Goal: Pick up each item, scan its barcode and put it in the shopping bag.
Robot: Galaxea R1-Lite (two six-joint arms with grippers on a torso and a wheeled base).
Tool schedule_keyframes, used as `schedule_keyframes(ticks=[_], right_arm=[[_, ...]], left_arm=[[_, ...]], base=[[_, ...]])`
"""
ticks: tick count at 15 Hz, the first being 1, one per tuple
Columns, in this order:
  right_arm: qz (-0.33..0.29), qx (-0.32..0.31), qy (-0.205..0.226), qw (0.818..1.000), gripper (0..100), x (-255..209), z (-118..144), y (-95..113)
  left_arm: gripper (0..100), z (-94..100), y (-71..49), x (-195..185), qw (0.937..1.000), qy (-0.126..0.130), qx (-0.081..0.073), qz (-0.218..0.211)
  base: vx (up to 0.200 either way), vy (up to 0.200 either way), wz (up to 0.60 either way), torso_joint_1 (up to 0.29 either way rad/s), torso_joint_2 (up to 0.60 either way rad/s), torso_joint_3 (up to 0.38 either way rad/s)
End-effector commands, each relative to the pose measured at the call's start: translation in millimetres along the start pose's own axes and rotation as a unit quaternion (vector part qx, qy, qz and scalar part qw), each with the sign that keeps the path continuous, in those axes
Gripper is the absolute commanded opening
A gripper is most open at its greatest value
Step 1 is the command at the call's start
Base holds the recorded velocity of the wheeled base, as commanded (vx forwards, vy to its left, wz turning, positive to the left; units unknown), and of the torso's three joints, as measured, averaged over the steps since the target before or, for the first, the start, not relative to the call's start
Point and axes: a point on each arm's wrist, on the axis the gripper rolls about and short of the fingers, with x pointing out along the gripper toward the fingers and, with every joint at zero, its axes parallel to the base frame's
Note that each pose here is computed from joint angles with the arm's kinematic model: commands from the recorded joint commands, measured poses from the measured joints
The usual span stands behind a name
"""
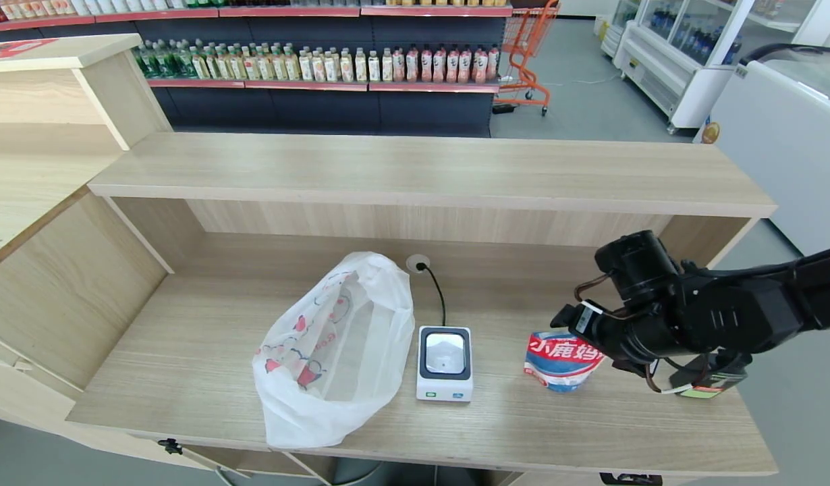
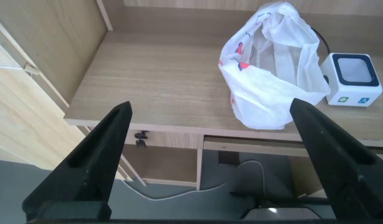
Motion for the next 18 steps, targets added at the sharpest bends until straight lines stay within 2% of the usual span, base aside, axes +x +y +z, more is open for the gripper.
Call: schedule_keyframes(ticks=[1, 3, 8, 13, 18], right_arm=[[-0.014, -0.010, 0.001, 1.000, 100, 17.0, -6.1, 1.9], [-0.030, -0.023, -0.011, 0.999, 100, 30.2, -8.0, 1.4], [-0.023, -0.030, -0.021, 0.999, 100, 54.9, -12.5, 3.9], [-0.022, -0.045, -0.046, 0.998, 100, 63.6, -7.1, 14.3], [-0.029, -0.064, -0.050, 0.996, 100, 79.8, -8.4, 10.1]], left_arm=[[100, 0.0, 0.0, 0.0, 1.0000, 0.000, 0.000, 0.000], [100, 0.0, 0.0, 0.0, 1.0000, 0.000, 0.000, 0.001], [100, 0.0, 0.0, 0.0, 1.0000, 0.000, 0.000, 0.000], [100, 0.0, 0.0, 0.0, 1.0000, 0.000, 0.000, 0.000], [100, 0.0, 0.0, 0.0, 1.0000, 0.000, 0.000, 0.000]], base=[[0.000, 0.000, 0.00, 0.000, 0.00, 0.000], [0.000, 0.000, 0.00, 0.000, 0.00, 0.000], [0.000, 0.000, 0.00, 0.000, 0.00, 0.000], [0.000, 0.000, 0.00, 0.000, 0.00, 0.000], [0.000, 0.000, 0.00, 0.000, 0.00, 0.000]])
